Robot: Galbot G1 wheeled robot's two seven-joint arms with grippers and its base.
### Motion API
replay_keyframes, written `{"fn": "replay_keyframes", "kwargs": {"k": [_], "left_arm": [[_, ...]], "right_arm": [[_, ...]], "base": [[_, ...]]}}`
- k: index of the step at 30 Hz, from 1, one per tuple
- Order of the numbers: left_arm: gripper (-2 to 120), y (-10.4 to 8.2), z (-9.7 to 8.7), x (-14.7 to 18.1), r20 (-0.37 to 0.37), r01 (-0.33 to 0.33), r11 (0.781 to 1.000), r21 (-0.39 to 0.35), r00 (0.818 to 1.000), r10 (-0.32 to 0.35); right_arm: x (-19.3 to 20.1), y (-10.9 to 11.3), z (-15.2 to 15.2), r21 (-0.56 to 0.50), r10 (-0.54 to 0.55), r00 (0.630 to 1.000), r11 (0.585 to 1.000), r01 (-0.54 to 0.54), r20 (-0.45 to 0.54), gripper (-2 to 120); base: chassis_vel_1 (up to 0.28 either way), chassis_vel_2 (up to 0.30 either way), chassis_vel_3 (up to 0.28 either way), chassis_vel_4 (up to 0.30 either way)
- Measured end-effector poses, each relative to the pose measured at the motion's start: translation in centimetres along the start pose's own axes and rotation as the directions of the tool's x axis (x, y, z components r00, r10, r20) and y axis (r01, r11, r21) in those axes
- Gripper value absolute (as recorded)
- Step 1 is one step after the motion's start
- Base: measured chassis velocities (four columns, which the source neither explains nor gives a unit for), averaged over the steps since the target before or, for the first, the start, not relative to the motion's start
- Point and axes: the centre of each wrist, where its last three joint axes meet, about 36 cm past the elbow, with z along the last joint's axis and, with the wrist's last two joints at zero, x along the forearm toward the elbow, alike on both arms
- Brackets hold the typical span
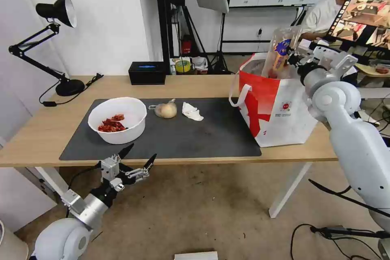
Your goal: Pick up the trash from the table and place it into the takeout bag.
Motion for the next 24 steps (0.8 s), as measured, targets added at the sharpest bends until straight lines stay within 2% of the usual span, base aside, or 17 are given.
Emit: {"fn": "replay_keyframes", "kwargs": {"k": [15, 18, 20, 22, 24], "left_arm": [[100, -0.1, -0.1, -0.2, -0.002, 0.005, 1.000, 0.004, 1.000, -0.005], [100, -0.2, -0.2, -0.2, -0.010, 0.015, 1.000, 0.001, 1.000, -0.015], [100, -0.2, -0.2, -0.2, -0.011, 0.015, 1.000, 0.001, 1.000, -0.015], [100, -0.1, -0.4, -0.1, -0.021, 0.016, 1.000, -0.003, 1.000, -0.016], [100, -0.1, -0.5, -0.1, -0.021, 0.016, 1.000, -0.005, 1.000, -0.016]], "right_arm": [[1.4, 0.4, -0.4, -0.155, 0.006, 0.995, 0.988, -0.021, -0.096, 1], [2.0, 0.6, -0.6, -0.194, -0.010, 0.989, 0.981, -0.019, -0.148, 14], [2.1, 0.6, -0.6, -0.195, -0.011, 0.988, 0.981, -0.019, -0.151, 16], [2.3, 0.8, -0.8, -0.206, -0.014, 0.983, 0.978, -0.025, -0.184, 31], [2.3, 0.8, -0.9, -0.208, -0.014, 0.982, 0.978, -0.026, -0.189, 35]], "base": [[0.000, 0.000, 0.000, 0.000], [0.000, 0.000, 0.000, 0.000], [0.000, 0.000, 0.000, 0.000], [0.000, 0.000, 0.000, 0.000], [0.000, 0.000, 0.000, 0.000]]}}
